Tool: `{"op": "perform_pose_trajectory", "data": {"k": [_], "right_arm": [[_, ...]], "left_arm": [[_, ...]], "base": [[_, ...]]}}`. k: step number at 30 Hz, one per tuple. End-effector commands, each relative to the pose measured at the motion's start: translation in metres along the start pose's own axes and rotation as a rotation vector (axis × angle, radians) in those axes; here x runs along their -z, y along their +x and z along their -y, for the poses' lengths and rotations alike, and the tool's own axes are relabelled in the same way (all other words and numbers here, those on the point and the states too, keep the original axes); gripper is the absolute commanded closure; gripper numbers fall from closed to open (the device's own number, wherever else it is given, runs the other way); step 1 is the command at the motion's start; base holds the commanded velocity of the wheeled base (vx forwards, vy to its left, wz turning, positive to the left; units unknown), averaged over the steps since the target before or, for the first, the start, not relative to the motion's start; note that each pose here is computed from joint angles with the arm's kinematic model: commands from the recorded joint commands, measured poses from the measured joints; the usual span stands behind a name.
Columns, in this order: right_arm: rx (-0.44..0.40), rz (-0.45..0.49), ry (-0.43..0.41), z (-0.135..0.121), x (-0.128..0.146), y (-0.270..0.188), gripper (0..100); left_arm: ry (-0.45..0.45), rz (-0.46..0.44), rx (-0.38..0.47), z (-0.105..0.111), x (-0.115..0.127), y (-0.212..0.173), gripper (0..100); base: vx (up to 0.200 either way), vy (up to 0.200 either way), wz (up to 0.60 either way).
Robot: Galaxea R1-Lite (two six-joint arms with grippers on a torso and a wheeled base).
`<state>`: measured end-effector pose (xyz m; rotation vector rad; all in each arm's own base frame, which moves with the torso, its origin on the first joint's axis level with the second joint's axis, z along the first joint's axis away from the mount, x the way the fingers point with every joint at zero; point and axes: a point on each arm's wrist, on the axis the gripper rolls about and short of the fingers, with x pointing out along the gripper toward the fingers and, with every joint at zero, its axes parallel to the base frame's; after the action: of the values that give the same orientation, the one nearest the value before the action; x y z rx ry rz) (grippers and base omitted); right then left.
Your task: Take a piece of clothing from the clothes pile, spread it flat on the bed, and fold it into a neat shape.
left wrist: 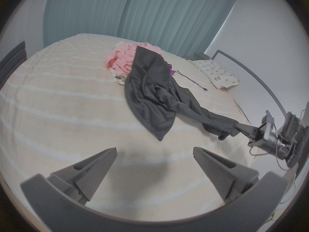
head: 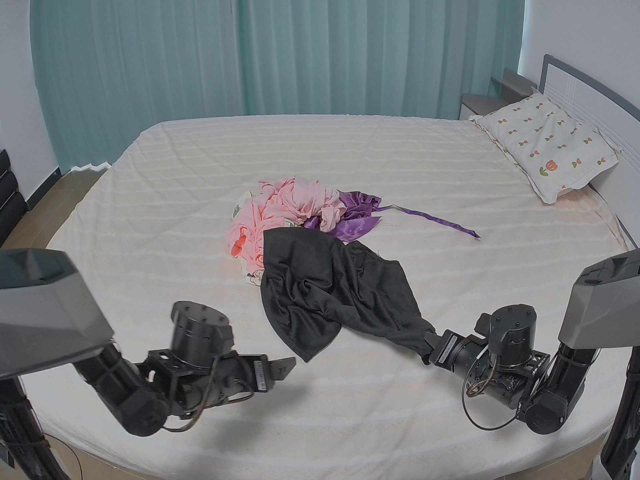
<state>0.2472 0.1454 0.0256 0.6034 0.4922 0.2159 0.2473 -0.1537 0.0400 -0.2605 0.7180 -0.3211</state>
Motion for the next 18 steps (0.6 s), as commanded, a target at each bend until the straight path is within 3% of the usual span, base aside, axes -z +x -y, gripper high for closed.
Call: {"op": "perform_pose_trajectory", "data": {"k": [1,8,18], "right_arm": [[0.008,-0.012,-0.008,0.002,0.004,0.002,100],[0.009,-0.011,-0.008,0.002,0.004,0.002,100],[0.012,-0.012,-0.01,0.005,0.008,0.006,100]], "left_arm": [[-0.015,-0.002,0.011,0.033,0.018,0.063,0],[-0.027,0.041,-0.001,0.042,0.017,0.103,0],[-0.039,0.047,-0.019,0.038,0.016,0.104,0]], "base": [[0.0,0.0,0.0],[0.0,0.0,0.0],[0.0,0.0,0.0]]}}
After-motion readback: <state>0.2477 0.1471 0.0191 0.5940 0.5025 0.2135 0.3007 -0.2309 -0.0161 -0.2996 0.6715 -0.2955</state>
